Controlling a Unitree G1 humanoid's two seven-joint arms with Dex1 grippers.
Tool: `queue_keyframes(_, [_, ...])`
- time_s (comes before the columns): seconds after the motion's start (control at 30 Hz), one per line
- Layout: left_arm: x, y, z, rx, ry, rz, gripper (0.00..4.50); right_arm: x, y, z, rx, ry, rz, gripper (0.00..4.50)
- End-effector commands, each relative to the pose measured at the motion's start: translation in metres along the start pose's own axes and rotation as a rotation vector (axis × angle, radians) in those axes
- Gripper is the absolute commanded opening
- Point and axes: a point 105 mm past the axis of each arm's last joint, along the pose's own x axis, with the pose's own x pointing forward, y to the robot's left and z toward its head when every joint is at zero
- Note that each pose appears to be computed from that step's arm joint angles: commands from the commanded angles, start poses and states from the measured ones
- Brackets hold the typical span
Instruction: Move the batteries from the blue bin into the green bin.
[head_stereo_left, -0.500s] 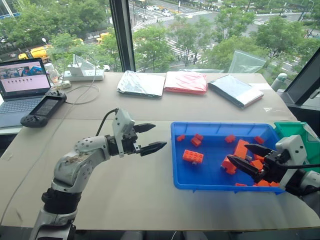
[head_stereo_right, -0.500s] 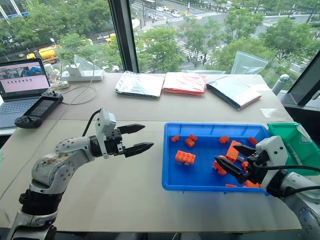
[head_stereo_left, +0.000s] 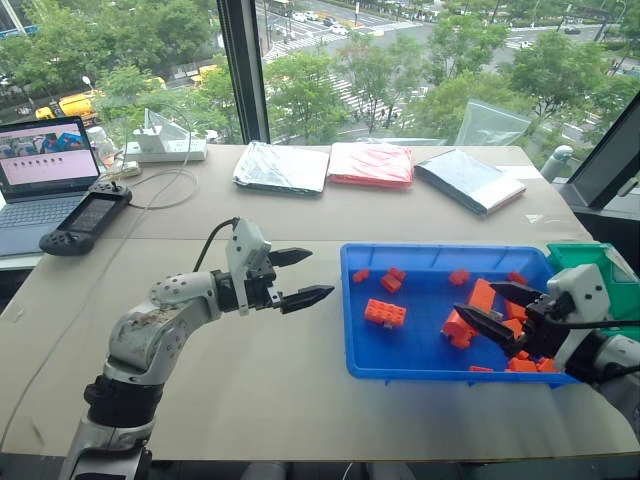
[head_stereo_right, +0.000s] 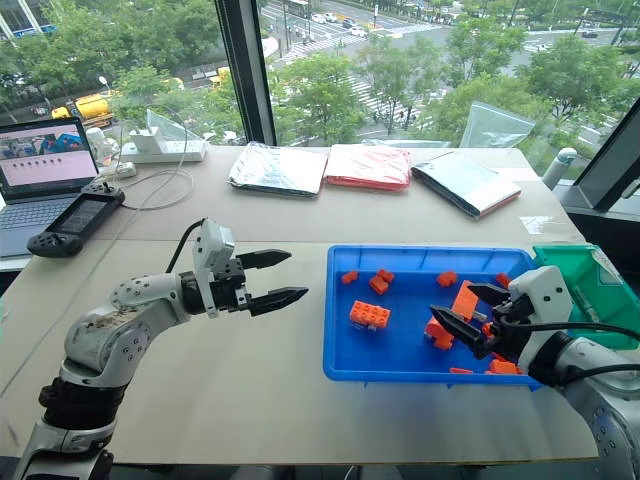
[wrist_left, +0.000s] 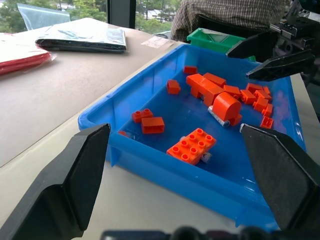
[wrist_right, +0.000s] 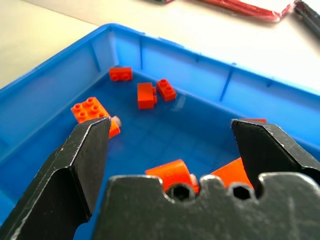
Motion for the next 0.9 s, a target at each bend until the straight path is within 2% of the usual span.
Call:
queue_keyframes(0.03, [0.000, -0.003, 0.009, 0.066, -0.004, -0.034, 4.50, -0.001, -0.024, 0.008, -0.034, 0.066, -0.137, 4.45])
queue_keyframes(0.1, [0.000, -0.003, 0.007, 0.079, 0.011, -0.037, 4.50, 0.001, -0.037, 0.009, -0.007, 0.098, -0.215, 4.45])
queue_keyframes(0.27, [0.001, -0.003, 0.007, 0.072, 0.001, -0.046, 4.50, 0.023, -0.033, 0.011, 0.043, 0.154, -0.314, 4.45])
queue_keyframes(0.33, [0.002, -0.004, 0.007, 0.070, 0.002, -0.049, 4.50, 0.028, -0.035, 0.008, 0.107, 0.168, -0.403, 4.45])
queue_keyframes(0.4, [0.002, -0.004, 0.007, 0.067, 0.002, -0.054, 4.50, 0.029, -0.035, 0.002, 0.095, 0.225, -0.481, 4.45])
queue_keyframes(0.57, [0.003, -0.007, 0.003, 0.058, 0.010, -0.068, 4.50, 0.043, -0.025, 0.013, 0.160, 0.208, -0.581, 4.45])
queue_keyframes(0.67, [0.005, -0.008, 0.003, 0.053, 0.008, -0.071, 4.50, 0.050, -0.020, 0.032, 0.153, 0.185, -0.603, 4.45])
queue_keyframes(0.8, [0.008, -0.009, 0.003, 0.044, -0.002, -0.075, 4.50, 0.051, -0.019, 0.079, -0.057, 0.085, -0.499, 4.45])
queue_keyframes(0.9, [0.013, -0.012, 0.001, 0.030, -0.009, -0.087, 4.50, 0.036, -0.038, 0.095, -0.221, 0.108, -0.404, 4.45])
